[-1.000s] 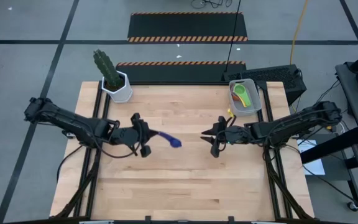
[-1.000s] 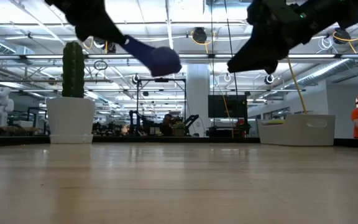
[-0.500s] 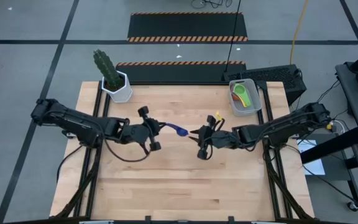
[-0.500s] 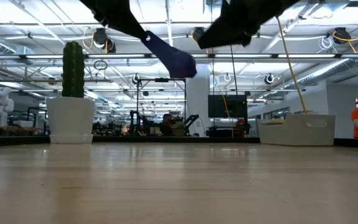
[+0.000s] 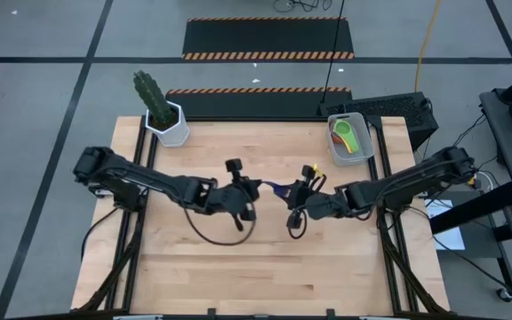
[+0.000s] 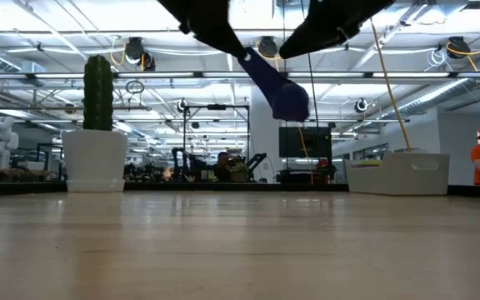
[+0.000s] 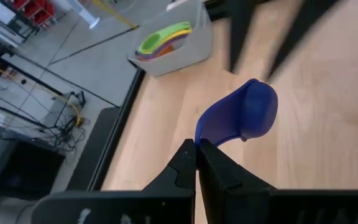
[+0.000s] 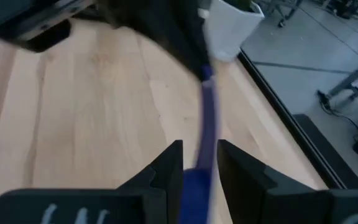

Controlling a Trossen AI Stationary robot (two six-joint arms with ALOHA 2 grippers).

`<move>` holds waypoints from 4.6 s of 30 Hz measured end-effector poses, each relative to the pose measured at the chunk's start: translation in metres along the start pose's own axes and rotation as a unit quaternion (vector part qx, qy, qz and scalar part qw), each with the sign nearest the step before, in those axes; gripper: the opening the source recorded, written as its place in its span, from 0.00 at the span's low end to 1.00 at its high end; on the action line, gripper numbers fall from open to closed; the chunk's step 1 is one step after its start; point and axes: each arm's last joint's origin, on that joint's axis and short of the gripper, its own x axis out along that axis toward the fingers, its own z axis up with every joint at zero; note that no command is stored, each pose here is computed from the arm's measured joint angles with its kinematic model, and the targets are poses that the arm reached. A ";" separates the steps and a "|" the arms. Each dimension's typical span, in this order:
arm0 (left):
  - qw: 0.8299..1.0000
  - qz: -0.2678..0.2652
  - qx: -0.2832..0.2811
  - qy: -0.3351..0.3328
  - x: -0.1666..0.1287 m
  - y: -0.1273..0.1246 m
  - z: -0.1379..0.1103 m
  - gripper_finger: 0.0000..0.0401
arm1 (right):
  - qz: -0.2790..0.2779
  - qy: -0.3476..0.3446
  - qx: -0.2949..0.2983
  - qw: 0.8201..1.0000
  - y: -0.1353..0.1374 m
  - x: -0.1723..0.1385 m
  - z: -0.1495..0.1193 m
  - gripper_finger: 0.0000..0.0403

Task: Nest measuring cups in basket
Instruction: Stack the purple measuring cup on top of the green measuring cup in the gray bin

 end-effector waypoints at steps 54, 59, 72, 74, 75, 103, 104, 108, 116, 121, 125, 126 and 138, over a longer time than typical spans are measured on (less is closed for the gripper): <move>0.996 -0.002 0.091 0.001 0.021 -0.021 0.018 0.01 | -0.001 -0.043 -0.022 0.999 -0.010 0.014 -0.039 0.39; 0.995 -0.003 0.097 -0.011 0.018 -0.024 0.021 0.02 | 0.007 -0.029 -0.025 0.999 -0.010 0.030 -0.045 0.24; 0.999 -0.009 0.044 -0.025 0.007 -0.023 0.026 0.22 | 0.000 -0.061 -0.043 0.997 -0.017 0.017 -0.034 0.01; 0.999 -0.010 0.027 -0.034 -0.001 -0.017 0.029 0.31 | -0.013 -0.073 -0.040 0.996 -0.022 0.011 -0.029 0.01; 0.999 -0.010 0.021 -0.040 -0.006 -0.014 0.031 0.35 | -0.016 -0.079 -0.037 0.996 -0.025 0.006 -0.027 0.01; 0.981 -0.142 -0.080 -0.104 0.034 0.035 -0.040 0.38 | 0.054 -0.280 0.025 0.958 -0.034 -0.029 -0.028 0.00; 0.979 -0.149 -0.084 -0.111 0.034 0.035 -0.038 0.40 | 0.059 -0.294 0.023 0.954 -0.034 -0.030 -0.029 0.00; 0.974 -0.160 -0.075 -0.138 0.029 0.031 -0.032 0.47 | 0.061 -0.321 0.020 0.945 -0.035 -0.032 -0.028 0.00; 0.969 -0.170 -0.044 -0.174 0.018 0.018 -0.024 0.63 | 0.094 -0.389 0.037 0.916 -0.036 -0.042 -0.019 0.00; 0.962 -0.178 -0.050 -0.199 0.010 0.012 -0.018 0.66 | 0.099 -0.453 0.054 0.884 -0.036 -0.054 -0.010 0.00; 0.946 -0.176 -0.081 -0.260 -0.002 0.012 -0.005 0.65 | 0.108 -0.470 0.063 0.874 -0.033 -0.060 -0.008 0.00; 0.943 -0.177 -0.084 -0.270 -0.004 0.010 -0.003 0.64 | 0.109 -0.473 0.065 0.872 -0.033 -0.061 -0.008 0.00; 0.923 -0.178 -0.123 -0.317 -0.013 0.010 0.007 0.58 | 0.153 -0.523 0.046 0.837 -0.035 -0.060 -0.005 0.00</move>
